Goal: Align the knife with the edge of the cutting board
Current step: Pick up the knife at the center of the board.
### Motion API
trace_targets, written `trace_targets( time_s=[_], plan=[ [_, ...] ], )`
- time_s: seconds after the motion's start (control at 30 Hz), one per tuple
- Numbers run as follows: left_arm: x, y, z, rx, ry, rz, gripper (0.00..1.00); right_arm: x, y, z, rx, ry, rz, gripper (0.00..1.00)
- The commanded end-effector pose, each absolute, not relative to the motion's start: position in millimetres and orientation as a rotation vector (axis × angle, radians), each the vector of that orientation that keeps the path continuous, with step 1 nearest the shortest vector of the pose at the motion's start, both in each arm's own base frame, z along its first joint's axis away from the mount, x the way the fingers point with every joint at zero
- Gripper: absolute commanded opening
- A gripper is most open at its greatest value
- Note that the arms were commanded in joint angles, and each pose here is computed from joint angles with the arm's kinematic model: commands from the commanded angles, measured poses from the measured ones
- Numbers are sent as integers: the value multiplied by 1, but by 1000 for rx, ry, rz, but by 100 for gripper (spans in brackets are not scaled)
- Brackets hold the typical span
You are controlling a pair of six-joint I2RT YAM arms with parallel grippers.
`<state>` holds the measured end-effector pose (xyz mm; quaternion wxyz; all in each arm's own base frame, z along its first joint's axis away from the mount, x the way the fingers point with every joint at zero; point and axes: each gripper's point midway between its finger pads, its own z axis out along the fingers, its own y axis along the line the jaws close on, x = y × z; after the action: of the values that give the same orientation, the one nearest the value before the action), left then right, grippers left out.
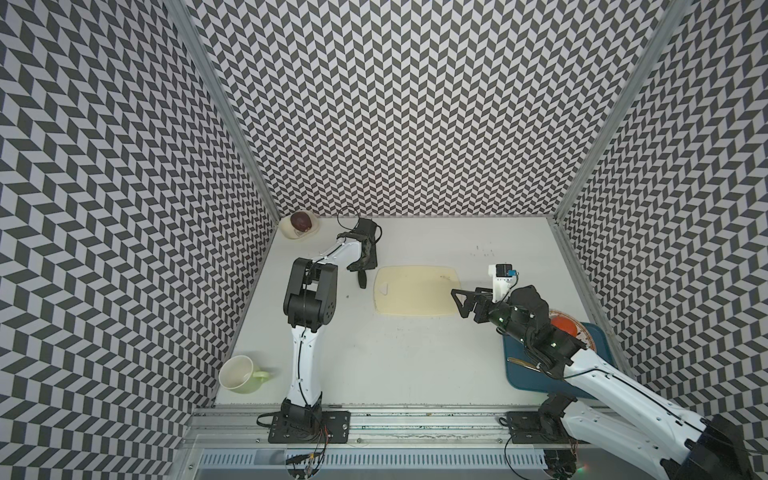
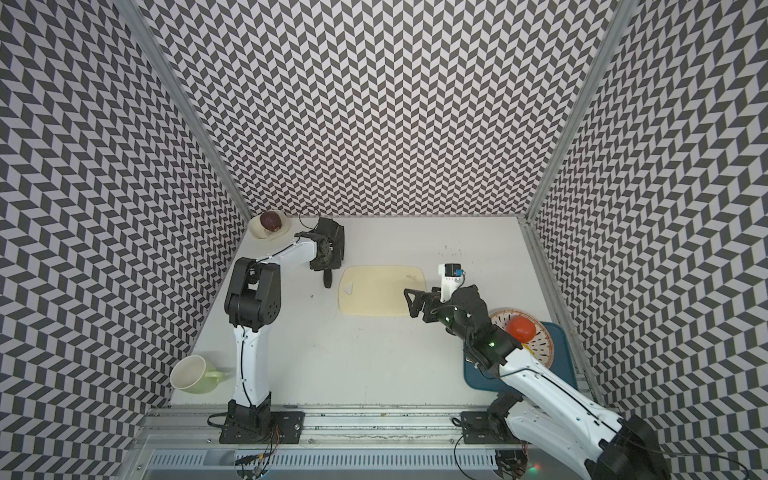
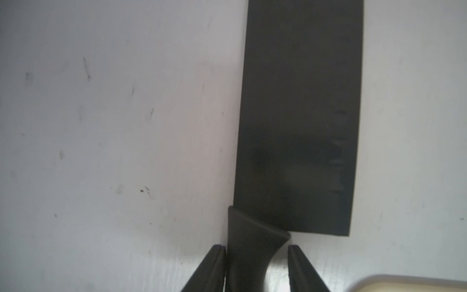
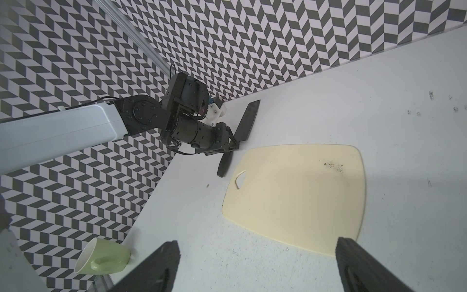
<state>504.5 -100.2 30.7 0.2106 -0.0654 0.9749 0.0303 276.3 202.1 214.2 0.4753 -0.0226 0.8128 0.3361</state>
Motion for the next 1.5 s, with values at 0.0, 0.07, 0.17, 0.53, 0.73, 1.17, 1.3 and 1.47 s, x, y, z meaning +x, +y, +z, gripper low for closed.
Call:
trace_targets(
  time_s=[0.0, 0.07, 0.17, 0.53, 0.73, 1.17, 1.3, 1.47],
  plan=[
    [498, -98, 34, -168, 2728, 69, 50, 278, 204, 233, -60, 1930, 834, 100],
    [497, -98, 45, -169, 2705, 61, 50, 278, 204, 233, -61, 1933, 833, 100],
    [496, -96, 54, -164, 2688, 61, 50, 278, 204, 233, -59, 1932, 831, 100],
    [501, -88, 28, -143, 2761, 135, 43, 279, 203, 231, -53, 1934, 824, 100],
    [503, -88, 21, -135, 2785, 132, 38, 279, 203, 231, -52, 1935, 823, 100],
    [496, -86, 24, -102, 2807, 131, 32, 279, 201, 231, -49, 1932, 821, 100],
    [496, -88, 17, -102, 2823, 119, 21, 280, 201, 228, -45, 1939, 813, 100],
    [498, -83, 19, -126, 2802, 150, 16, 280, 201, 229, -42, 1938, 812, 100]
  ],
)
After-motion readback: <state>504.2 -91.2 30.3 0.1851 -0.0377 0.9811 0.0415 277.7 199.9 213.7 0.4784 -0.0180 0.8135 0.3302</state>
